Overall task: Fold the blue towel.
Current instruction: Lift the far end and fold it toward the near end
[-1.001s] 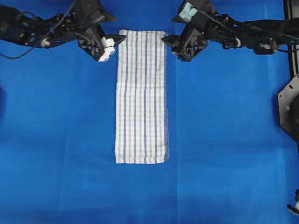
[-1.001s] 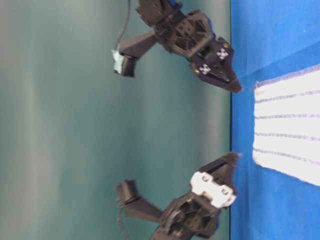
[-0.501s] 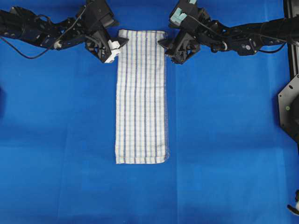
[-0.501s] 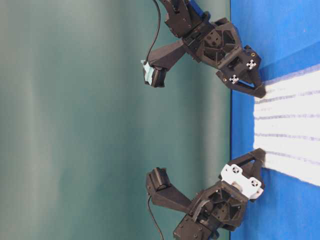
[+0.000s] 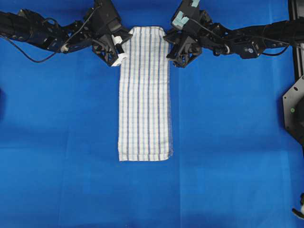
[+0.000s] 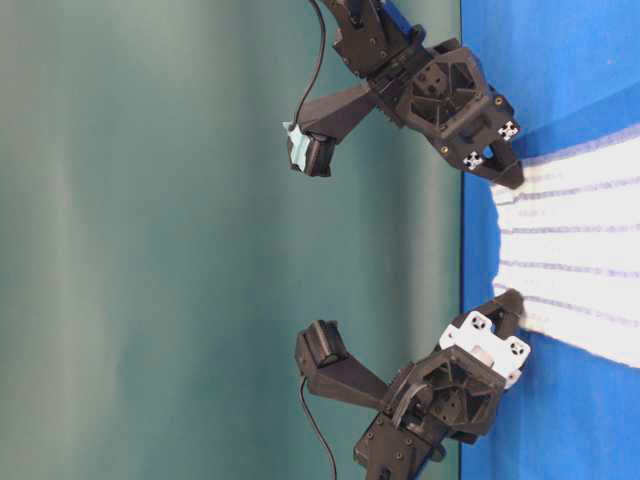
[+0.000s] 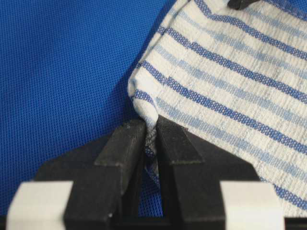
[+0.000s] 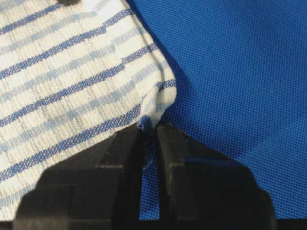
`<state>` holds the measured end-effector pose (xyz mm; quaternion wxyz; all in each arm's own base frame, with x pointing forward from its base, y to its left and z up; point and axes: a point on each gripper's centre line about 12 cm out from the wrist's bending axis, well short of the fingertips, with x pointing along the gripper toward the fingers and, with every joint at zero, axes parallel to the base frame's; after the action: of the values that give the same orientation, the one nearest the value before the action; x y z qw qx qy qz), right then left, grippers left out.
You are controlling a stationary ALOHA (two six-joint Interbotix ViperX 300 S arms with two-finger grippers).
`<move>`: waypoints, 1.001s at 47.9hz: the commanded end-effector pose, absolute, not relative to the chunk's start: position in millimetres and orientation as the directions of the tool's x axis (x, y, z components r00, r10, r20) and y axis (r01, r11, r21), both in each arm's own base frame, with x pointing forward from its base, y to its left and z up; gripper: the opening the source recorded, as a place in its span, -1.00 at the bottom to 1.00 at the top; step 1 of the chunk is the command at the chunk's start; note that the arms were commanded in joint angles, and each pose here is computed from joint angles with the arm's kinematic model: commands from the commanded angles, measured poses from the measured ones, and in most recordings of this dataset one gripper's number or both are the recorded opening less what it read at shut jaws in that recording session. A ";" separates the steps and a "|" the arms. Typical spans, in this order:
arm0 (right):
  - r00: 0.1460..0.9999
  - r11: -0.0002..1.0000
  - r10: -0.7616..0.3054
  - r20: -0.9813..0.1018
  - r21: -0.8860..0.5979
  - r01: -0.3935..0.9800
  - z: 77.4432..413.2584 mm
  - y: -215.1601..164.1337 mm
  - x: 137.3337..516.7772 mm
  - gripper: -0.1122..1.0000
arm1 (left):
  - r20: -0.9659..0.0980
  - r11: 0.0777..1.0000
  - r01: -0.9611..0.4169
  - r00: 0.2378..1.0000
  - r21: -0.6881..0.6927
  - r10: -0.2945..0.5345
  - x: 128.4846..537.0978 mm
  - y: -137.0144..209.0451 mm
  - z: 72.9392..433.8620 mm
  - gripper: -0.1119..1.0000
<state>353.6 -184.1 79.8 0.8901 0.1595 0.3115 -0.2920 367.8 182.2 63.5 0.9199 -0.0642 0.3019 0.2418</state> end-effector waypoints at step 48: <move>0.783 0.835 -0.403 -0.473 0.159 0.526 187.9 -146.6 334.6 -0.63 | -0.470 0.931 -0.361 0.812 0.059 0.345 365.6 140.5 172.5 -0.72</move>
<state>334.4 -156.0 163.8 0.9222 0.1479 0.2432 -0.2619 364.1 147.9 151.2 0.9442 -0.0220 0.2657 0.1933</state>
